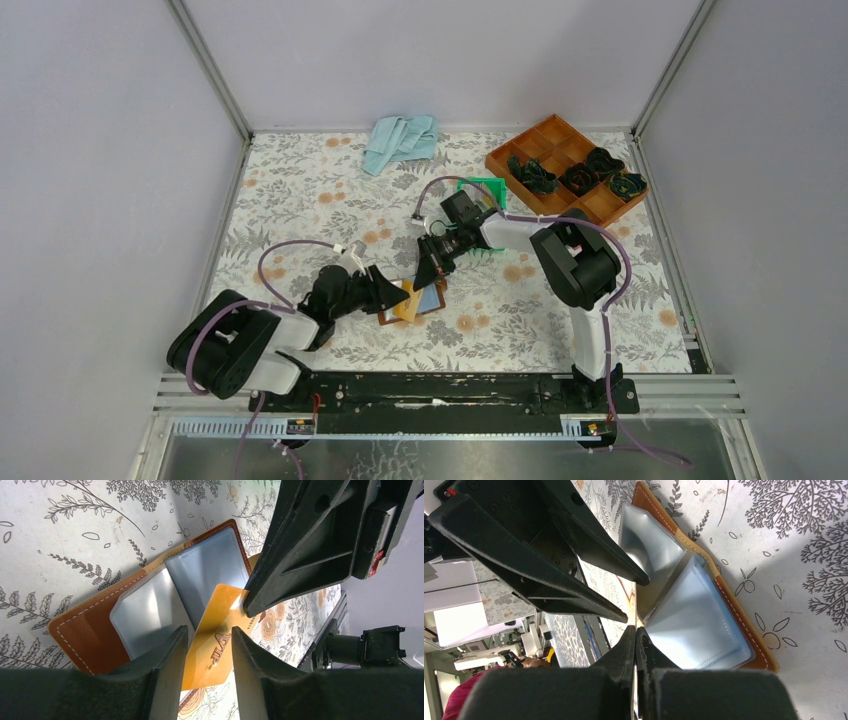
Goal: Put the credit cards into the card holder
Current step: Pick up the credit card from the storage box.
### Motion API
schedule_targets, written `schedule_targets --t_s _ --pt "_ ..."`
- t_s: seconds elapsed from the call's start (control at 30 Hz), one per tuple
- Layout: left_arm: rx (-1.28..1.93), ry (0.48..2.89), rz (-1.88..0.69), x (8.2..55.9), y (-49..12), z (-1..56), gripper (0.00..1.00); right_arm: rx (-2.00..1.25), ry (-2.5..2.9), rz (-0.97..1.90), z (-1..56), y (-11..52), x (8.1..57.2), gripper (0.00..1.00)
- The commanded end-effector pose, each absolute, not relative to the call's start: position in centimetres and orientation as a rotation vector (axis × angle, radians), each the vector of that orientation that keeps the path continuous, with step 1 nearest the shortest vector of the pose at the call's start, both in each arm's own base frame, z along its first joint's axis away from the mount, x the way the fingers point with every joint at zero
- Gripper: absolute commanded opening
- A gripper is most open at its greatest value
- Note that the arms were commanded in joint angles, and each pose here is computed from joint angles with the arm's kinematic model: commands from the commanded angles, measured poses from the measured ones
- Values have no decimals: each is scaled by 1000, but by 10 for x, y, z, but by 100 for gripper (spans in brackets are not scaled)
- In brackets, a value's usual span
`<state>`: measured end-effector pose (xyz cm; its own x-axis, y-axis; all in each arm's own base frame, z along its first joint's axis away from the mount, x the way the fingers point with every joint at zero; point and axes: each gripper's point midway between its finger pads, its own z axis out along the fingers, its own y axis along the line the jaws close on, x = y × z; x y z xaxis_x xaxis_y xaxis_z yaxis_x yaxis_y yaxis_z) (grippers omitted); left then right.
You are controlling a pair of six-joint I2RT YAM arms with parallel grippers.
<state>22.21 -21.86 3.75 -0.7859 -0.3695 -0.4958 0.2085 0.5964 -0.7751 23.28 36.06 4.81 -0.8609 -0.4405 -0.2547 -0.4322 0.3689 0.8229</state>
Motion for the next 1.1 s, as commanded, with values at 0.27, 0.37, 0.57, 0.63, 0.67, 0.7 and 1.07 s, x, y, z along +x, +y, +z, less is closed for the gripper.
schedule_targets --t_s 0.27,0.37,0.57,0.63,0.67,0.7,1.07 --pt "-99 2129 -1223 223 -220 47 29 858 -2561 -1621 60 364 243 0" --pt "-105 2135 -1223 222 -220 45 25 851 -2562 -1625 60 363 244 0" --pt "-113 2136 -1225 221 -219 45 16 843 -2568 -1628 59 363 247 0" --pt "-116 2138 -1225 221 -219 45 12 838 -2569 -1628 59 363 248 2" --pt "-118 2139 -1224 221 -218 45 10 834 -2569 -1629 59 363 248 4" --pt "-120 2137 -1225 222 -218 45 8 833 -2570 -1630 58 363 249 8" --pt "-130 2145 -1233 221 -218 44 0 823 -2579 -1636 59 364 252 35"
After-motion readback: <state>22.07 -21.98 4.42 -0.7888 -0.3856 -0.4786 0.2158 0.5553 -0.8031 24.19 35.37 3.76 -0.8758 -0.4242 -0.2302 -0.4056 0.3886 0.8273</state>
